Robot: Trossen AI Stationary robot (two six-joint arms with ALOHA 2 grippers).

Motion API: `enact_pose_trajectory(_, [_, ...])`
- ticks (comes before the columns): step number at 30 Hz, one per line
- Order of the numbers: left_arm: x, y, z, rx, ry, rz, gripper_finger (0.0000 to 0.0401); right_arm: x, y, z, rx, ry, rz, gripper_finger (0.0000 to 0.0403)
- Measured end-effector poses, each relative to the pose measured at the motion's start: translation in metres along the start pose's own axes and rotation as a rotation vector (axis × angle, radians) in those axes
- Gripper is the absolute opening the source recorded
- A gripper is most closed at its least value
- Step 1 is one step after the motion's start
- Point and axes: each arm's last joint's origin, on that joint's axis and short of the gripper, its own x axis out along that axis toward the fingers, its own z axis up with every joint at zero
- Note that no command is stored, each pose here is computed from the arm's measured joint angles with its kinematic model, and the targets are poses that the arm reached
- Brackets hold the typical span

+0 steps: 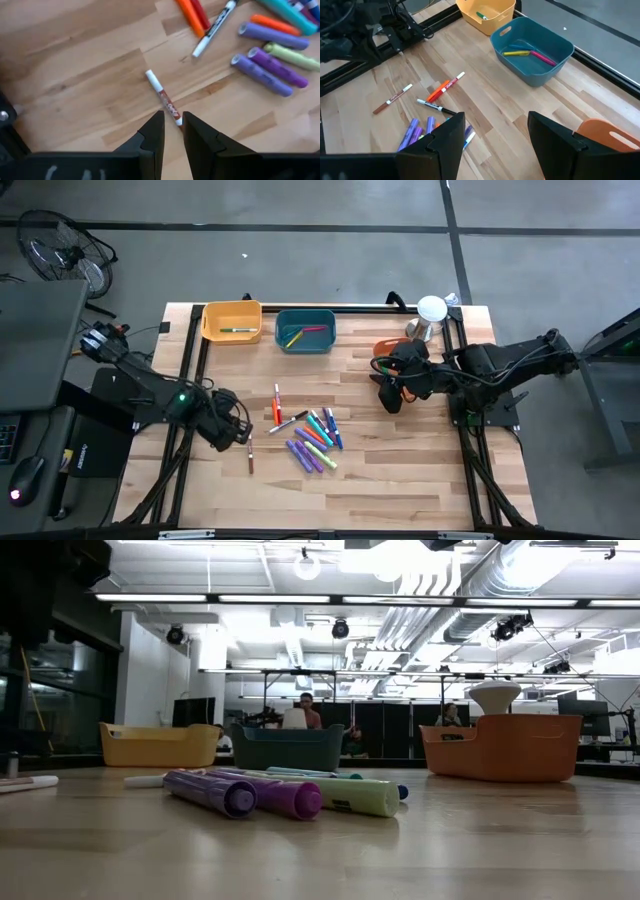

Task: Pick & Place Markers
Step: Put the brown marker pen into the yellow bin

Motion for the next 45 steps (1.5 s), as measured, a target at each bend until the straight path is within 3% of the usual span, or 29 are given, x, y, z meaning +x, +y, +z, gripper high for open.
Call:
enact_pose_trajectory(6, [0.015, -0.011, -0.017, -0.006, 0.014, 0.010, 0.0081, 0.000, 0.000, 0.000, 0.011, 0.009, 0.009, 0.0206])
enact_pose_trajectory(14, [0.035, -0.021, -0.027, -0.114, 0.024, 0.059, 0.0183, 0.000, 0.000, 0.000, 0.026, 0.011, 0.011, 0.0206])
enact_pose_trajectory(18, [0.048, -0.023, -0.031, -0.157, 0.027, 0.120, 0.0209, 0.000, 0.000, 0.000, 0.025, 0.011, 0.012, 0.0204])
enact_pose_trajectory(33, [0.081, -0.034, -0.033, -0.320, 0.013, 0.196, 0.0214, 0.016, 0.009, -0.006, -0.001, 0.056, -0.008, 0.0206])
enact_pose_trajectory(37, [0.089, -0.039, -0.022, -0.303, 0.016, 0.200, 0.0214, 0.020, 0.012, -0.009, -0.007, 0.083, 0.002, 0.0204])
enact_pose_trajectory(45, [0.109, -0.040, -0.009, -0.249, 0.129, 0.307, 0.0214, 0.020, 0.012, -0.008, 0.015, 0.084, 0.005, 0.0205])
